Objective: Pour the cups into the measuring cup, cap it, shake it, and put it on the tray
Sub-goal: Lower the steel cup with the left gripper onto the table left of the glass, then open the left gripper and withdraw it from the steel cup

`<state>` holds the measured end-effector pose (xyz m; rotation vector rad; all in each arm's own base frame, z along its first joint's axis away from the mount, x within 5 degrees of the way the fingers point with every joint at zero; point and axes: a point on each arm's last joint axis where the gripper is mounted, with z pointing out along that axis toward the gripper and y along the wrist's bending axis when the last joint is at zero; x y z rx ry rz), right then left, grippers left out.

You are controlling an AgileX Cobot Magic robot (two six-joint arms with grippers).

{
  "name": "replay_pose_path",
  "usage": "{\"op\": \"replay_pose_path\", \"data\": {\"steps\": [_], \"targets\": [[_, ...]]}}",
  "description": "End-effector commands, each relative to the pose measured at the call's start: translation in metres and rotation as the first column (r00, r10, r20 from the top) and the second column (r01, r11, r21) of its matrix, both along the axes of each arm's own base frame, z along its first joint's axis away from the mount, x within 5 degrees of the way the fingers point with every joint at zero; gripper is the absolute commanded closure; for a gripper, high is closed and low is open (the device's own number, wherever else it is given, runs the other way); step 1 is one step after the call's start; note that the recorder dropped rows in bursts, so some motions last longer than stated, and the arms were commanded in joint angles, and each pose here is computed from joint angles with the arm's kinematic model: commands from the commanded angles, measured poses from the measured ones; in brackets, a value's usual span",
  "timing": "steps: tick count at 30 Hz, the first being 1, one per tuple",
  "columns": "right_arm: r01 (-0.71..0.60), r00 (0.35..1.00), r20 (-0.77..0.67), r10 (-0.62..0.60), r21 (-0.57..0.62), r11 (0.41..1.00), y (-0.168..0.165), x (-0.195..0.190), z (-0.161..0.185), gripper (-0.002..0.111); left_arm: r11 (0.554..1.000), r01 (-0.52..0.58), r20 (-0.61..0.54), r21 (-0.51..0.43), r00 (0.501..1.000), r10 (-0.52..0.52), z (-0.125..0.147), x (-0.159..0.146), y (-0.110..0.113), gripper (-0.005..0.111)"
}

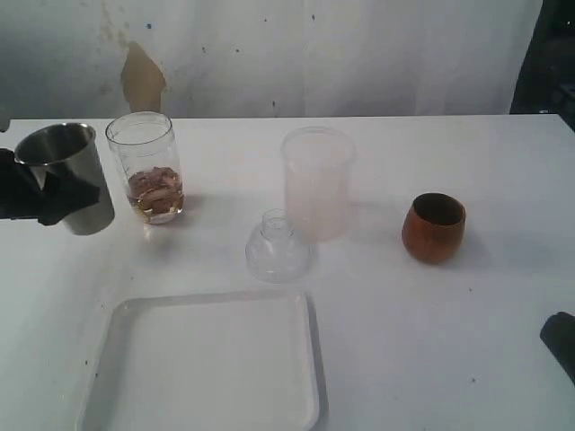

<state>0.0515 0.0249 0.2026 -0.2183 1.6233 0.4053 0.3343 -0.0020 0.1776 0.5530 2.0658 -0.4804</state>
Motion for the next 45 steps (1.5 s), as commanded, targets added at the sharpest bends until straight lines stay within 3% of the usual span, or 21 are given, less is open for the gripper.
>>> {"op": "replay_pose_path", "data": {"steps": [1, 10, 19, 22, 28, 31, 35, 39, 42, 45], "targets": [[0.011, 1.000, -0.011, -0.011, 0.001, 1.000, 0.000, 0.001, -0.002, 0.108, 0.998, 0.061, 0.000, -0.013, 0.998, -0.061, -0.001, -0.008, -0.006, 0.107], [0.011, 1.000, -0.011, -0.011, 0.001, 1.000, 0.000, 0.001, -0.002, 0.108, 0.993, 0.110, -0.070, 0.035, 0.992, -0.108, -0.022, -0.010, -0.005, 0.107], [0.011, 1.000, -0.011, -0.011, 0.001, 1.000, 0.000, 0.001, -0.002, 0.108, 0.991, 0.133, -0.136, 0.026, 0.982, -0.129, -0.045, -0.007, -0.005, 0.105], [0.011, 1.000, -0.011, -0.011, 0.001, 1.000, 0.000, 0.001, -0.002, 0.108, 0.989, 0.144, -0.140, 0.037, 0.981, -0.137, -0.045, -0.008, -0.005, 0.090], [0.011, 1.000, -0.011, -0.011, 0.001, 1.000, 0.000, 0.001, -0.002, 0.108, 0.985, 0.165, -0.144, 0.057, 0.977, -0.156, -0.046, -0.009, -0.005, 0.037], [0.011, 1.000, -0.011, -0.011, 0.001, 1.000, 0.000, 0.001, -0.002, 0.108, 0.984, 0.169, -0.143, 0.049, 0.977, -0.160, -0.046, -0.009, -0.005, 0.018], [0.011, 1.000, -0.011, -0.011, 0.001, 1.000, 0.000, 0.001, -0.002, 0.108, 0.984, 0.173, -0.174, 0.049, 0.971, -0.162, -0.047, -0.011, -0.005, 0.007], [0.011, 1.000, -0.011, -0.011, 0.001, 1.000, 0.000, 0.001, -0.002, 0.108, 0.986, 0.145, -0.181, 0.077, 0.975, -0.129, -0.036, -0.013, -0.003, 0.006], [0.011, 1.000, -0.011, -0.011, 0.001, 1.000, 0.000, 0.001, -0.002, 0.108, 0.971, 0.157, -0.281, 0.182, 0.954, -0.101, -0.024, -0.026, 0.004, 0.006], [0.011, 1.000, -0.011, -0.011, 0.001, 1.000, 0.000, 0.001, -0.002, 0.108, 0.967, 0.147, -0.355, 0.206, 0.933, -0.066, -0.015, -0.036, 0.007, 0.006]]}}
